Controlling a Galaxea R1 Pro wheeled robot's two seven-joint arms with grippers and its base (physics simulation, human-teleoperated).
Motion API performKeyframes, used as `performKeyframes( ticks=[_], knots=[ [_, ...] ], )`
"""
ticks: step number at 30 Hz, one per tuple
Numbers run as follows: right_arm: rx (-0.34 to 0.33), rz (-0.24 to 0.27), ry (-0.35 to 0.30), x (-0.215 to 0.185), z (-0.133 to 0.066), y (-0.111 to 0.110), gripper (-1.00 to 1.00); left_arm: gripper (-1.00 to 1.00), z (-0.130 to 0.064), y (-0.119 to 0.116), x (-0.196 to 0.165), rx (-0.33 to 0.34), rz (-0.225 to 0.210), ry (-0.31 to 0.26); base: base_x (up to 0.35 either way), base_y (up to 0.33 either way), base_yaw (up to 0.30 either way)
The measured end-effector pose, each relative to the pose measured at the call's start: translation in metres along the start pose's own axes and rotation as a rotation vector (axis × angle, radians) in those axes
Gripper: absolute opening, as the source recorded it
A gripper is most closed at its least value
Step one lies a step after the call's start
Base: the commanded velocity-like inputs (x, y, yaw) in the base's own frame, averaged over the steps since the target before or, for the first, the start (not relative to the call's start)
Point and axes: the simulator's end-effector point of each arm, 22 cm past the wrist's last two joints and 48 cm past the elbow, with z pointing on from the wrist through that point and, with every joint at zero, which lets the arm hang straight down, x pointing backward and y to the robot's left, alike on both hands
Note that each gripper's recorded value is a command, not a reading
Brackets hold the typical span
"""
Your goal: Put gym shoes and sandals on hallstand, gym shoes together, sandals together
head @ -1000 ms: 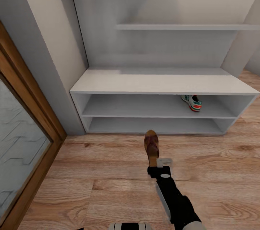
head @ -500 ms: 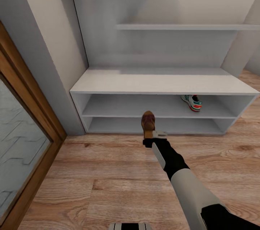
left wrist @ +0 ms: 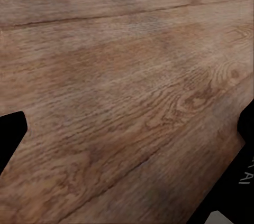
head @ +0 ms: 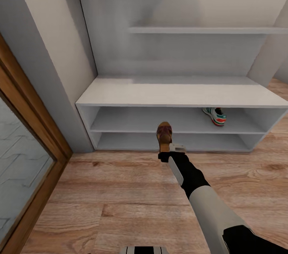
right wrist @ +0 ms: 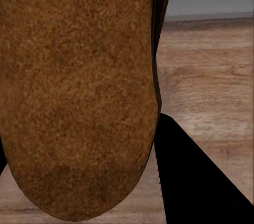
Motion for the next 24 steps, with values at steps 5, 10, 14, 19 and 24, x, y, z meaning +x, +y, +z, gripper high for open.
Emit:
performKeyframes(
  ticks=[5,10,14,19,24],
  knots=[
    [0.010,-0.001,0.001,0.0004,0.0001,-0.0022,-1.00,1.00,0.0000,0.0000,0.0000,0.000,0.000,0.000,0.308,0.026,0.000],
    [0.018,-0.001,0.001,0.0005,0.0001,-0.0039,-1.00,1.00,0.0005,-0.0005,-0.0001,0.000,-0.001,-0.001,0.325,0.036,0.000],
    [0.026,-0.001,0.002,0.0007,0.0003,-0.0057,-1.00,1.00,0.0006,-0.0003,-0.0001,-0.001,-0.001,-0.001,0.210,0.057,0.000],
    [0.027,-0.001,0.002,0.0008,0.0002,-0.0060,-1.00,1.00,0.0007,-0.0001,-0.0002,-0.002,-0.002,-0.002,0.135,0.010,0.000],
    [0.027,-0.002,0.002,0.0006,0.0000,-0.0060,-1.00,1.00,0.0010,-0.0005,-0.0004,-0.002,-0.002,-0.003,0.308,0.000,0.000]
  ],
)
